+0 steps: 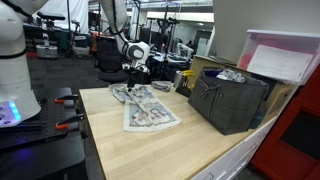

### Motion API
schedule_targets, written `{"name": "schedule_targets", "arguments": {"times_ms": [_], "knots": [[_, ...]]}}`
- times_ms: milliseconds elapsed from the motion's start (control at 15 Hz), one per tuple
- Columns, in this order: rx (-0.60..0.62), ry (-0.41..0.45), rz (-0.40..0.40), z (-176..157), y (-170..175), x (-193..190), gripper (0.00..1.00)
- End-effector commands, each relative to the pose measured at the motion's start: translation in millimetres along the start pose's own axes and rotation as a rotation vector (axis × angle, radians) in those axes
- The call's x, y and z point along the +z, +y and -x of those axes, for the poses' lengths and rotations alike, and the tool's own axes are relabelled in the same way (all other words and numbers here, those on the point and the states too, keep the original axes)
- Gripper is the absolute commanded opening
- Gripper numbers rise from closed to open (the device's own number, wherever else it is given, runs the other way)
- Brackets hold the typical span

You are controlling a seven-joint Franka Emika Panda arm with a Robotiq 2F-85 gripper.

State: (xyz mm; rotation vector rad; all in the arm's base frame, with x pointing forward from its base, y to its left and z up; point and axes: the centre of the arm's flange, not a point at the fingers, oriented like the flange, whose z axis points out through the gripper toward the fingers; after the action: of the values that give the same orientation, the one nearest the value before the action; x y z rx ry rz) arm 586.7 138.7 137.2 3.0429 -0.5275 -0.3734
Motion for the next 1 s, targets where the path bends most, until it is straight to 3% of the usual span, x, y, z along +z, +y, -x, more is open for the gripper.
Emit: {"name": "schedule_targets", "arguments": {"times_ms": [0, 533, 933], "knots": [[0.008, -0.052, -0.058, 49.9, 21.6, -4.5, 1.00], [-0.108, -0.049, -0.042, 96.4, 7.8, 44.9, 1.00], [-0.151, 0.006, -0.076, 96.6, -9.5, 34.6, 1.00]]}}
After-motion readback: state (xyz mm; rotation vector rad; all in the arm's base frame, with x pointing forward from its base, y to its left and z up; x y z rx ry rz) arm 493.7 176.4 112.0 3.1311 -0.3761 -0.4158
